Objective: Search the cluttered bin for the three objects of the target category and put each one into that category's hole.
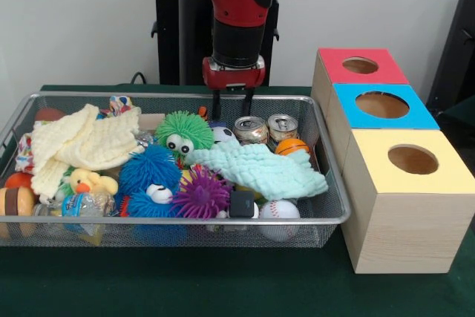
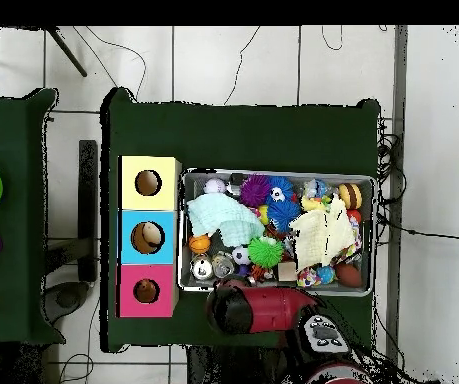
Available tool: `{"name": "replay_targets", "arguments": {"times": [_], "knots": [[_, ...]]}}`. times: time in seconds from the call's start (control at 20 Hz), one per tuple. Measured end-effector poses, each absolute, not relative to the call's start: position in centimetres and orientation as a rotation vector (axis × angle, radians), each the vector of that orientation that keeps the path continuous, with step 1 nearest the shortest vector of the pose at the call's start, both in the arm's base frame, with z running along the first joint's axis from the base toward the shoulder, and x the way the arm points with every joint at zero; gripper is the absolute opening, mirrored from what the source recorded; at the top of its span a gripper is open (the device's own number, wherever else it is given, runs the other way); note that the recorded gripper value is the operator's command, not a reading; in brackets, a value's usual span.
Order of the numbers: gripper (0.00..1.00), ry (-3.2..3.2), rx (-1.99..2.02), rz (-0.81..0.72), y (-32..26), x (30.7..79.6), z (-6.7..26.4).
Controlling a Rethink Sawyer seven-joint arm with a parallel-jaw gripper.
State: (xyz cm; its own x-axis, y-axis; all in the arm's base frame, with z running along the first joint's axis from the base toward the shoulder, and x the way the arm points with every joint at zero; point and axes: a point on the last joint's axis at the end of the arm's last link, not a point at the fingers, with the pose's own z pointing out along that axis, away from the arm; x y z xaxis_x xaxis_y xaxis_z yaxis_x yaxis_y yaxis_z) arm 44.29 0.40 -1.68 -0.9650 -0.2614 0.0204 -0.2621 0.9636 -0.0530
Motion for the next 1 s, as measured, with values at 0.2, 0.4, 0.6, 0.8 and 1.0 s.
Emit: {"name": "replay_targets", "arguments": {"times": [0.2,0.4,0.6,0.8,1.0], "knots": [[1.00,-3.093,0.424,0.071,0.9,44.4,-1.7],[1.00,-3.087,0.424,0.067,0.9,44.5,-1.7],[1.00,-3.075,0.421,0.067,0.8,44.6,-1.6],[1.00,-3.060,0.422,0.067,0.7,44.9,-1.6],[1.00,-3.050,0.421,0.066,0.6,45.4,-1.5]]}}
